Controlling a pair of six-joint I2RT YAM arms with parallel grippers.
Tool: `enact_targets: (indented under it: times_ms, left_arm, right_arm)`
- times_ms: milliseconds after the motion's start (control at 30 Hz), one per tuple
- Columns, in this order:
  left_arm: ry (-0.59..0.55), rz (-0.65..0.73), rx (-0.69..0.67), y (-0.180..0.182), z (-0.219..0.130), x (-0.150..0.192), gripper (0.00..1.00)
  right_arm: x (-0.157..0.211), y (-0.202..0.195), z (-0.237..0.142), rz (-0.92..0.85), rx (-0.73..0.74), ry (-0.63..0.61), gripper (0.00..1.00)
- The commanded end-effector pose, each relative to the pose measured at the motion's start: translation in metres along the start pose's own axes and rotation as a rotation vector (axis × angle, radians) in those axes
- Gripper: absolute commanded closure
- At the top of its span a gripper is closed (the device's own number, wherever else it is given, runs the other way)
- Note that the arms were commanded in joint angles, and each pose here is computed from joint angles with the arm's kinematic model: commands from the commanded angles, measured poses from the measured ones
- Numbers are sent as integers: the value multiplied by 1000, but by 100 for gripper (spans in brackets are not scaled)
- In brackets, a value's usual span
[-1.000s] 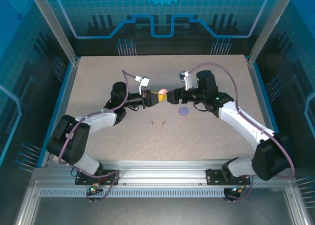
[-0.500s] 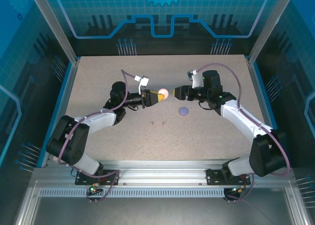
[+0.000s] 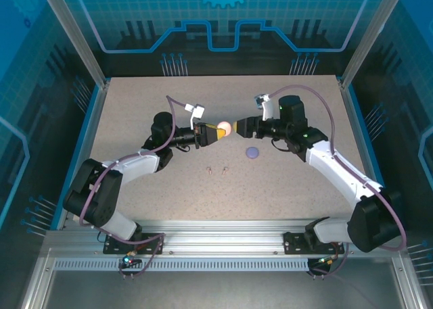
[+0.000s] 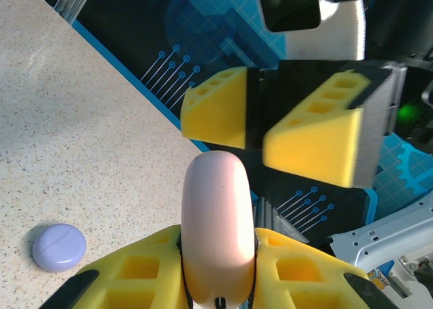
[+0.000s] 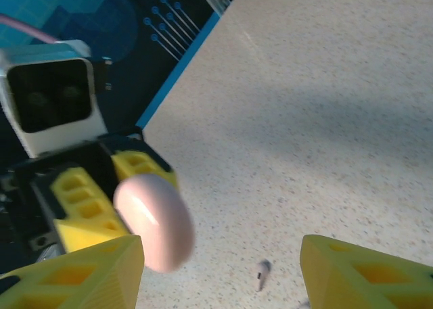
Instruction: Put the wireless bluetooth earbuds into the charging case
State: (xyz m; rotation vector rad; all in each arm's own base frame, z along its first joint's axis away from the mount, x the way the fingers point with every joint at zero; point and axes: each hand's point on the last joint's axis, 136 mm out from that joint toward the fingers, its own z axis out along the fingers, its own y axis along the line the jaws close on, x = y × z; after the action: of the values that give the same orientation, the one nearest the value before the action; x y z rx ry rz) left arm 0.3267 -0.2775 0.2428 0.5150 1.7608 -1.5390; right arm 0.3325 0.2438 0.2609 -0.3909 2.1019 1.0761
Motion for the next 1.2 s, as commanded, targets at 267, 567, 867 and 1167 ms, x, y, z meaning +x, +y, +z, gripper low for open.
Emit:
enact_targets:
  times_ms: [267, 567, 867, 1167]
  left_arm:
    - [-9, 71, 39, -16, -1, -12, 100]
    - [-7, 82, 41, -21, -3, -12, 100]
    - [-7, 83, 37, -20, -4, -12, 100]
    - [-6, 78, 40, -19, -2, -11, 100]
  right_arm:
    - [6, -1, 30, -15, 2, 61, 39]
    - [10, -39, 29, 69, 60, 42, 43]
    - [10, -38, 27, 70, 53, 46, 44]
    - [11, -12, -4, -29, -4, 36, 49]
